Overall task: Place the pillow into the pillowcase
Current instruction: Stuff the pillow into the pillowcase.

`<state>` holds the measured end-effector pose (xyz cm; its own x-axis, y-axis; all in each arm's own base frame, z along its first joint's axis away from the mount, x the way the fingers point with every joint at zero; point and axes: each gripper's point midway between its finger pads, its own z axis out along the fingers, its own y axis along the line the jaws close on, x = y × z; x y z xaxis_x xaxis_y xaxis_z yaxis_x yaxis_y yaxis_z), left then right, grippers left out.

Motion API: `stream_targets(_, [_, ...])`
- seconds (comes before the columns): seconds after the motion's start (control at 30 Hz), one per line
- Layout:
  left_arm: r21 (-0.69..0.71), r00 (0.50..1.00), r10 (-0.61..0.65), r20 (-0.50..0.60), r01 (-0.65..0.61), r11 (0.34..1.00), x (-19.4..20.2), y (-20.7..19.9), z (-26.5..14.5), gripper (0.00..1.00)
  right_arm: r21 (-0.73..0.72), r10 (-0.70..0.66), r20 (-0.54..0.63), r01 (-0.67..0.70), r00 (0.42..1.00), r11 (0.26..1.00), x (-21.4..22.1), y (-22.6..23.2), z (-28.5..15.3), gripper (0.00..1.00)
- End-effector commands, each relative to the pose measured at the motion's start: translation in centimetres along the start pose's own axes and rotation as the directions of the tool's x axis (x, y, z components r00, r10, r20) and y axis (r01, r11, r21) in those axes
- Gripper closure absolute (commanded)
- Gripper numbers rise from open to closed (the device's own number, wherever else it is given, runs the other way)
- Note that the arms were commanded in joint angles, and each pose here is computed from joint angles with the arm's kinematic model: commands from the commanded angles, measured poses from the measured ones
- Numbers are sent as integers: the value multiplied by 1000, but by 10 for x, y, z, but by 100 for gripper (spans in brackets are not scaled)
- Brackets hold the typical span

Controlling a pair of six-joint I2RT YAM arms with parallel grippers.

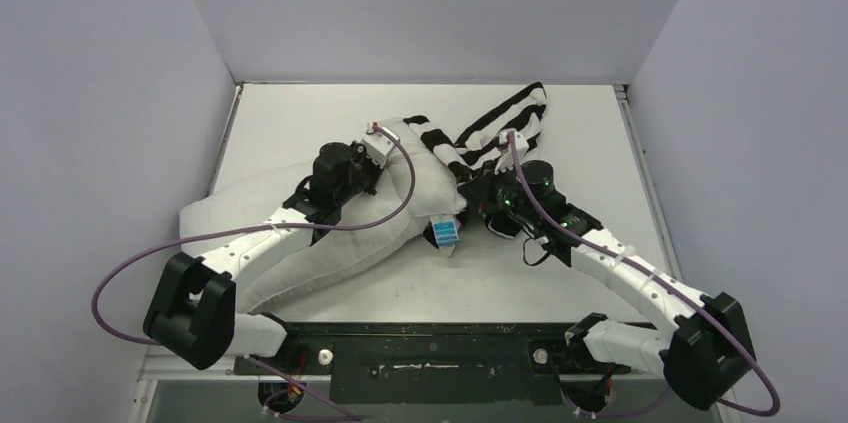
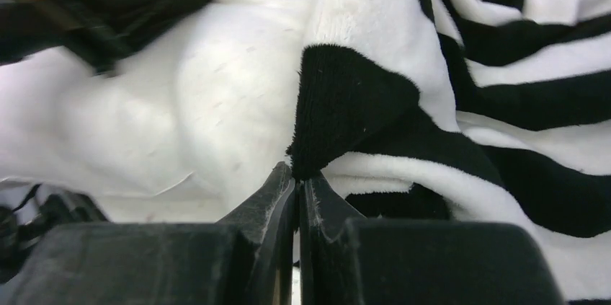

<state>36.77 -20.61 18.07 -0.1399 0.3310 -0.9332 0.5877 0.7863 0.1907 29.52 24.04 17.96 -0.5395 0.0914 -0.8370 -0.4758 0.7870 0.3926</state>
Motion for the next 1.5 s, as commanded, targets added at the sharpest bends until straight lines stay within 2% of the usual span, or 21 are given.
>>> stream_targets(0.0, [-139,999,16,-37,-21,990,-6,19,11,100,-272,-11,70,30,997,962,-21,59,-35,100])
stream_targets(0.13, [-185,999,9,-50,-18,983,-6,15,17,100,-406,-55,55,73,997,911,-13,83,-41,100])
stream_targets(0.27, [-260,996,-34,-87,10,966,-3,24,22,100,-370,-90,-40,69,995,927,6,72,-36,100])
stream_targets(0.37, [-290,993,-63,-104,30,956,0,28,26,100,-439,-105,-49,73,993,896,18,80,-45,100])
stream_targets(0.53, [-303,979,-190,-72,160,940,-5,24,34,100,-436,-106,-159,26,982,899,47,71,-33,100])
stream_targets(0.6, [-304,970,-241,-38,218,927,-13,23,34,100,-390,-73,-183,-4,980,921,51,63,-25,100])
stream_targets(0.67, [-288,963,-268,-21,251,924,-20,19,36,100,-396,-30,-150,-32,988,918,38,68,-22,100])
stream_targets(0.8, [-198,928,-370,37,370,908,-34,1,35,100,-503,152,-17,-139,988,853,-9,99,-27,100])
stream_targets(0.87, [-170,912,-405,66,410,896,-40,-9,29,100,-573,243,0,-199,970,795,-26,117,-32,100])
stream_targets(0.93, [-150,892,-441,102,452,879,-44,-14,24,100,-616,243,-15,-200,970,762,-27,134,-33,100])
stream_targets(1.0, [-75,858,-497,128,509,858,-45,-26,18,100,-556,184,-69,-191,980,809,-8,135,-20,96])
stream_targets(1.03, [-39,851,-505,145,515,856,-49,-31,16,100,-471,158,-101,-187,982,862,6,122,-10,92])
stream_targets(1.1, [26,850,-508,138,510,860,-51,-43,10,100,-302,136,-146,-175,980,937,28,92,-2,83])
stream_targets(1.2, [53,854,-505,126,503,863,-43,-50,3,100,-137,128,-140,-147,982,980,29,63,-16,73])
stream_targets(1.27, [77,861,-493,126,487,870,-36,-55,-2,100,-97,115,-77,-122,990,988,5,61,-31,63])
stream_targets(1.47, [110,877,-469,104,458,882,-25,-63,-9,100,41,12,97,-16,995,999,-76,50,-65,52])
